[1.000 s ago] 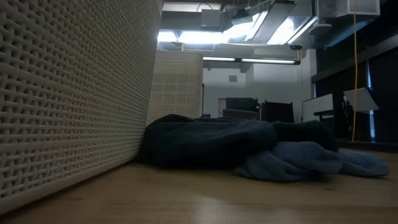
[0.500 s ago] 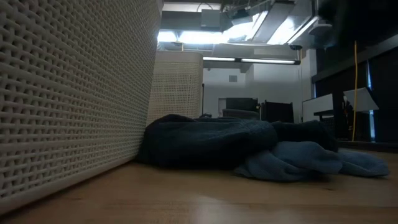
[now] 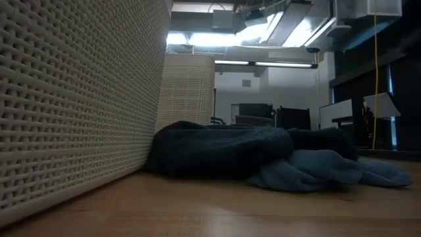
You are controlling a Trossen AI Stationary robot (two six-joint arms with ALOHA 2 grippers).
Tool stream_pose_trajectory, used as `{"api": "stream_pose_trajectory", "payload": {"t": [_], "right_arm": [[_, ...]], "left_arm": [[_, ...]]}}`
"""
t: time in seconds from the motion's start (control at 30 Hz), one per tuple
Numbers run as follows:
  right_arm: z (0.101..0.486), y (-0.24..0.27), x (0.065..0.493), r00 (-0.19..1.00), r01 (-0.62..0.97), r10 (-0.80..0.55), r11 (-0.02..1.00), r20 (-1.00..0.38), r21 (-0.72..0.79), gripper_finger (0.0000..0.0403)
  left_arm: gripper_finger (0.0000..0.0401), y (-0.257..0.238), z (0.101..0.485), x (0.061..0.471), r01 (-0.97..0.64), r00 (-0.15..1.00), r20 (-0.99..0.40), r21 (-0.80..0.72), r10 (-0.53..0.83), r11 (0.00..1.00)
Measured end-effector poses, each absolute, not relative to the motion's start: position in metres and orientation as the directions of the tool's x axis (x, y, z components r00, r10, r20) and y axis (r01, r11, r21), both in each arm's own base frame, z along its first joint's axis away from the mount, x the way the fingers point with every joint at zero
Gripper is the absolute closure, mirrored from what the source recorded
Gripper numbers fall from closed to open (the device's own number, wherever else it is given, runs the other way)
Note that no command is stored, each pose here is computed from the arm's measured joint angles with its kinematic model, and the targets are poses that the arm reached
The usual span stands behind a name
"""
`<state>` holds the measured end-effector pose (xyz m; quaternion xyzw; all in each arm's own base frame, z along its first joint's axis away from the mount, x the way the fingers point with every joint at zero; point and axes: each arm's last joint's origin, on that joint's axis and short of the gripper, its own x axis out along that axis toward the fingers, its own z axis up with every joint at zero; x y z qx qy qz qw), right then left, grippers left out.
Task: Sort clothes
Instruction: Put the right light blue sock into the bottom laundry organizer
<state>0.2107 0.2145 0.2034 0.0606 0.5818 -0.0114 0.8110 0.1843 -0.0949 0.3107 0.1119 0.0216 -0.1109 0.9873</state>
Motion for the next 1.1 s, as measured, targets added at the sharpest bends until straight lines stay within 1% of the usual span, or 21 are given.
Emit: {"api": "stream_pose_trajectory", "payload": {"t": [0.13, 0.3, 0.43, 0.53, 0.63, 0.73, 0.93, 1.1], "right_arm": [[0.183, 0.21, 0.204, 0.292, 0.115, 0.066, 0.988, -0.954, 0.104, 0.0182], [0.161, 0.205, 0.2, 0.298, 0.124, 0.105, 0.981, -0.949, 0.148, 0.0182], [0.15, 0.201, 0.196, 0.302, 0.124, 0.107, 0.981, -0.947, 0.15, 0.0182], [0.145, 0.199, 0.195, 0.331, 0.126, 0.105, 0.98, -0.938, 0.154, 0.0182], [0.142, 0.197, 0.194, 0.335, 0.127, 0.104, 0.98, -0.936, 0.154, 0.0193], [0.14, 0.197, 0.193, 0.33, 0.127, 0.1, 0.981, -0.939, 0.15, 0.0225], [0.14, 0.197, 0.193, 0.327, 0.131, 0.106, 0.979, -0.939, 0.156, 0.0318], [0.141, 0.197, 0.194, 0.332, 0.128, 0.111, 0.978, -0.937, 0.162, 0.0379]], "left_arm": [[0.0396, -0.095, 0.311, 0.184, 0.224, 0.974, -0.067, 0.216, -0.215, 0.95], [0.0396, -0.095, 0.311, 0.184, 0.224, 0.974, -0.068, 0.216, -0.215, 0.95], [0.0396, -0.095, 0.311, 0.184, 0.224, 0.974, -0.067, 0.216, -0.214, 0.95], [0.0396, -0.095, 0.311, 0.184, 0.224, 0.974, -0.068, 0.216, -0.214, 0.95], [0.0396, -0.095, 0.311, 0.184, 0.225, 0.974, -0.068, 0.216, -0.215, 0.95], [0.0396, -0.095, 0.311, 0.184, 0.224, 0.974, -0.068, 0.216, -0.215, 0.95], [0.0396, -0.095, 0.311, 0.184, 0.224, 0.974, -0.068, 0.216, -0.214, 0.95], [0.0396, -0.095, 0.311, 0.184, 0.224, 0.974, -0.068, 0.216, -0.215, 0.95]]}}
